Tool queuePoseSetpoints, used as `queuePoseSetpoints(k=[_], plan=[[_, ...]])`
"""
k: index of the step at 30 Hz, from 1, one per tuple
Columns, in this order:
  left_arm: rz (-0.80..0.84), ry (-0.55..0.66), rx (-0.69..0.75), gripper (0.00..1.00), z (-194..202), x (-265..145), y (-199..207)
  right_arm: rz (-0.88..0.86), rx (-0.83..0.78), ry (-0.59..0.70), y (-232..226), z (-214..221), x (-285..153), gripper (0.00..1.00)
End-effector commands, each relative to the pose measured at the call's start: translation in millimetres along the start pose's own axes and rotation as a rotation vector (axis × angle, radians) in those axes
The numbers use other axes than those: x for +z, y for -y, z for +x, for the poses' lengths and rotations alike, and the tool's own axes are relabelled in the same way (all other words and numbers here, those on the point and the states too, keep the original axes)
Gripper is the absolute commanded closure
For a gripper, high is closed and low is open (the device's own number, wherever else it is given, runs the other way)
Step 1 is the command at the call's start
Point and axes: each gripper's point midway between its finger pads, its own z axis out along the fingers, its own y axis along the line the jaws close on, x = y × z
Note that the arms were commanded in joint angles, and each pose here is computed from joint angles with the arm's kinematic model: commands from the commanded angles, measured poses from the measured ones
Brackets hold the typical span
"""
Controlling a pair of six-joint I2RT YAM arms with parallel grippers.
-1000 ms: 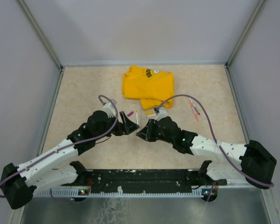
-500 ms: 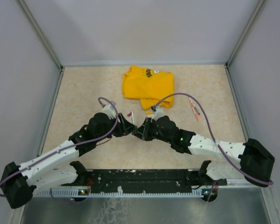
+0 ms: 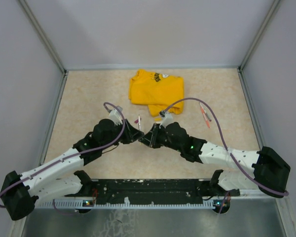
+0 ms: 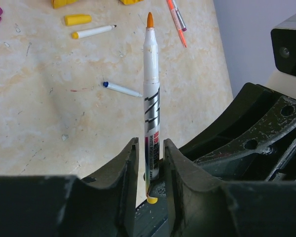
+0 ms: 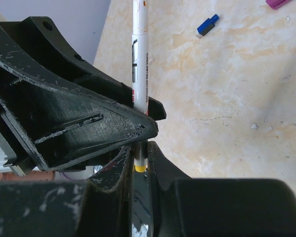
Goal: Insert the pens into the pen caps
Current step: Pick up the pen from the center of the board.
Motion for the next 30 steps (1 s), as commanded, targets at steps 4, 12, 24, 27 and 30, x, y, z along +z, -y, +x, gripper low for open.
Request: queuePoseSetpoints(k=[4, 12, 24, 27, 30], plan=[[0.076, 0.011, 0.056, 0.78, -4, -3, 17, -0.089, -0.027, 0.079, -31, -23, 1, 0.99], [0.074, -0.011, 0.108, 1.0, -8, -3, 24, -0.079, -0.085, 0.091, -32, -29, -4, 0.85], [-0.024, 0.035, 0.271, 1.0, -28, -18, 12, 0.047, -0.141, 0.079, 4, -21, -29, 0.51], [-0.071, 0.037, 0.292, 1.0, -33, -23, 7, 0.107, -0.142, 0.093, 17, -22, -41, 0.49], [-0.153, 0.038, 0.298, 1.0, -37, -30, -5, 0.194, -0.138, 0.1, 35, -22, -54, 0.49]])
